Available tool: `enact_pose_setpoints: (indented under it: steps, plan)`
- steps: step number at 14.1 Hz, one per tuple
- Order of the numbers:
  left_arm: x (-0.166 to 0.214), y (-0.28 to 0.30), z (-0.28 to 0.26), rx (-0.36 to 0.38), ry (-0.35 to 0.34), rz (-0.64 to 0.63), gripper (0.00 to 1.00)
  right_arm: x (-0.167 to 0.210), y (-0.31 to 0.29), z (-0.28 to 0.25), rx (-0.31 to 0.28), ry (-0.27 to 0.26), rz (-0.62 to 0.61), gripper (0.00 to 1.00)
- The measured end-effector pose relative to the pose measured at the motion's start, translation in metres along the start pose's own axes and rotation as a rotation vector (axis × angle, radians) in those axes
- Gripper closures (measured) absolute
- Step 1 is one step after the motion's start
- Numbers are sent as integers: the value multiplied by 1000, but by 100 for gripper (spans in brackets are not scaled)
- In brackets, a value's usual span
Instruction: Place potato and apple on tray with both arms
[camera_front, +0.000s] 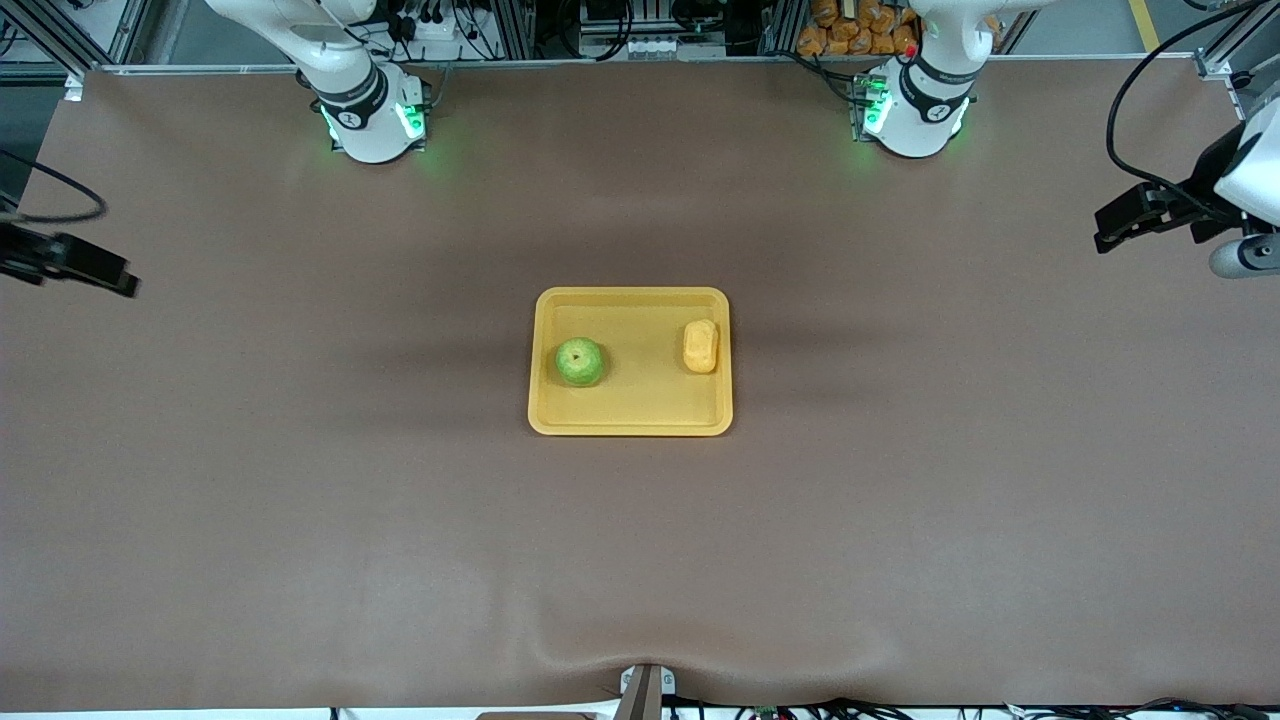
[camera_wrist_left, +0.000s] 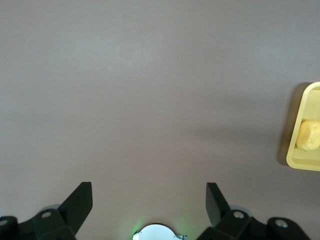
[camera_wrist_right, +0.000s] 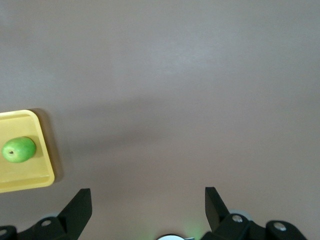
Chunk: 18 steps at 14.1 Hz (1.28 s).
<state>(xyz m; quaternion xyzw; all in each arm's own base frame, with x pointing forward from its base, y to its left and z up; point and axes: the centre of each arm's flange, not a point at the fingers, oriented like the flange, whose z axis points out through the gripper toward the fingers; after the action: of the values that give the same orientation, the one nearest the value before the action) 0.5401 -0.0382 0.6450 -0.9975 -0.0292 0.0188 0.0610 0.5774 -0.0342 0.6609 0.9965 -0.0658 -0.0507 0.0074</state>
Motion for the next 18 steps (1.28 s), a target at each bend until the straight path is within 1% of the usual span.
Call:
enact_pose_setpoints:
  steps: [2,5,9,11,14,16,18]
  plan:
    - [-6,0,1,-8,-9,-1,0,-13,8,-6,0,-10,-9,0]
    - [-17,0,2,-30,-21,-1,0,-40,-6,-8,-6,-19,-37,0]
    - [-31,10,-1,-28,-17,22,0,-70,-25,2,-16,1,-74,0]
    - [-34,12,-1,-28,-19,26,0,-76,-31,5,-19,6,-87,0]
    - [-34,13,3,-33,-28,27,0,-83,-39,-15,-18,37,-104,0]
    - [-34,14,3,-36,-29,29,0,-87,-40,-27,-18,43,-107,0]
    - [-35,17,3,-47,-30,34,0,-87,-40,-27,-18,40,-109,0]
